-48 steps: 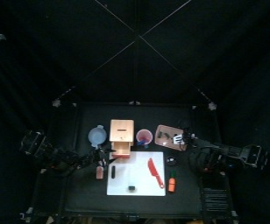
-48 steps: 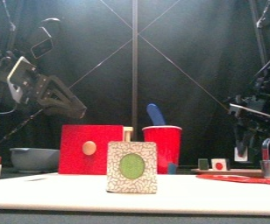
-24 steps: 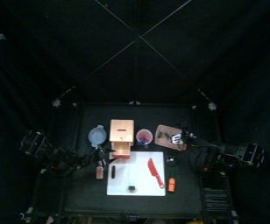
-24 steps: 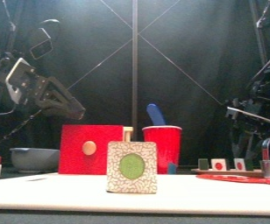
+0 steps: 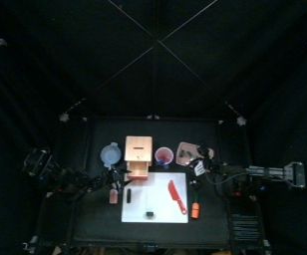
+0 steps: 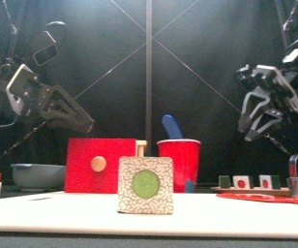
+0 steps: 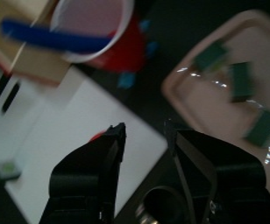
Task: Place sushi on board then cut the sushi with the knife then place the pieces on the plate
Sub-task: Place the 4 sushi pieces on the plate
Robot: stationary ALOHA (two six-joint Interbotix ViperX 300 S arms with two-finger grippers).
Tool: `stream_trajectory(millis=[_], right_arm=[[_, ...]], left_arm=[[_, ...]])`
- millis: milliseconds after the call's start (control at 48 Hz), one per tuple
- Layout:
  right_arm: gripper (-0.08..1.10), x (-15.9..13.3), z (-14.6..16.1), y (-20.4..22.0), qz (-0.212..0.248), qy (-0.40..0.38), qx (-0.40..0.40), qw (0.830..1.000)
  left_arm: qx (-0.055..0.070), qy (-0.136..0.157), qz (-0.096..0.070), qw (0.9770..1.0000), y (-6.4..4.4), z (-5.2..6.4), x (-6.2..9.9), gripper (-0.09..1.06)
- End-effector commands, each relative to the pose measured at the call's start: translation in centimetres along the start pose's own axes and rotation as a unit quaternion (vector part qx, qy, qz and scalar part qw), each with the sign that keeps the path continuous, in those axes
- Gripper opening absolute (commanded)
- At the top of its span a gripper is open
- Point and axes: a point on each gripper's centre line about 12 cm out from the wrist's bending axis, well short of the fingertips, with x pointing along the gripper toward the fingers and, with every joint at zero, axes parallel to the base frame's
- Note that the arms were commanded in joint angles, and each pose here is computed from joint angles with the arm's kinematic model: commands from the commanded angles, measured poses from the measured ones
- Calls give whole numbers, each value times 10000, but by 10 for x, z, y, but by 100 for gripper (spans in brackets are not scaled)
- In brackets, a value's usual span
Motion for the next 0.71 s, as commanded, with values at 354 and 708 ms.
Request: stream_trajectory(millis=[354, 708], right_arm=[[78, 51, -44, 163, 1121, 832, -1934, 9711], [78, 101, -61, 222, 1236, 748, -2685, 9524]], left_arm=[[-113, -194, 20, 9997, -4, 14, 6, 83], [-112, -180, 32, 9998, -2, 13, 6, 83]])
